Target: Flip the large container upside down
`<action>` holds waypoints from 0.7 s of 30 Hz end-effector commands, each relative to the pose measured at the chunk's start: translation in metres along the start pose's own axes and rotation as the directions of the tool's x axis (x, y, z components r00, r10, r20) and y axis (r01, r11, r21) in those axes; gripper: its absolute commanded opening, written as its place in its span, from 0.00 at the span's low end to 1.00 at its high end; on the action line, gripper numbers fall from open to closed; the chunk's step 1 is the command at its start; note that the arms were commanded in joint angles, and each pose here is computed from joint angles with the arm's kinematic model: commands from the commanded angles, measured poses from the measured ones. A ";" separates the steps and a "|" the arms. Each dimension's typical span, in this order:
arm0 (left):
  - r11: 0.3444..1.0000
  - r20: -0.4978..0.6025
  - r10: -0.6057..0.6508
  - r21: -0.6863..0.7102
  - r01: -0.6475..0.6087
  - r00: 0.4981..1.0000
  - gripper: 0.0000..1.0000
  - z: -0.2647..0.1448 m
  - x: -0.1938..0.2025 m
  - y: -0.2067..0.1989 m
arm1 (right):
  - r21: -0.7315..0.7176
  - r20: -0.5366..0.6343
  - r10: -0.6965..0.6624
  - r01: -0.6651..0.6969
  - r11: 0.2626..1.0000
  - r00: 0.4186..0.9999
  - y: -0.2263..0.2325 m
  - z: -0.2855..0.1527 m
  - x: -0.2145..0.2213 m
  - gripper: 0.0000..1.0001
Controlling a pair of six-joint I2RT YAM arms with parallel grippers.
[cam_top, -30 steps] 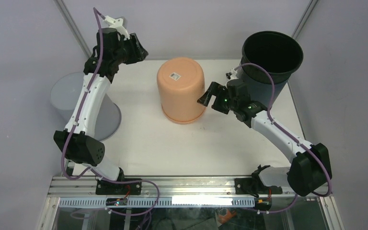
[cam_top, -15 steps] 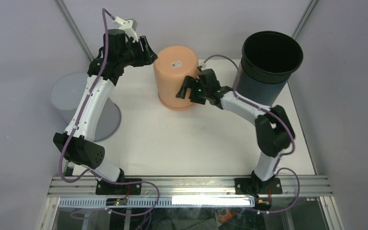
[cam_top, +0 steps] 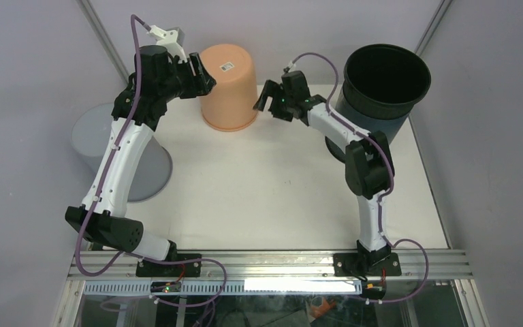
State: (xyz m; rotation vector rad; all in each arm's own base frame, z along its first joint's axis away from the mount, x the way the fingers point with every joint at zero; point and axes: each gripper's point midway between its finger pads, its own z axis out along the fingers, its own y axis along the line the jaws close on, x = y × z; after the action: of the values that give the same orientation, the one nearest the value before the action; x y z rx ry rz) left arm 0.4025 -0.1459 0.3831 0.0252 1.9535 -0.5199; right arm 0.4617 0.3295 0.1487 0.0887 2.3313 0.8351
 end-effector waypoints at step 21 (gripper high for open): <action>1.000 0.016 -0.014 0.005 0.014 1.000 0.59 -0.023 0.008 -0.004 | -0.649 0.249 -0.023 0.184 0.738 0.968 0.177 0.091 -0.060 0.92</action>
State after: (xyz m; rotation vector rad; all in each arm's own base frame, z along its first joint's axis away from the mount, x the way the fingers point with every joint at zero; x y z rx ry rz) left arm 0.3804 -0.1370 0.3818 0.0004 1.9558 -0.5091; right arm 0.5997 0.4268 0.1292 0.0906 1.9989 1.1290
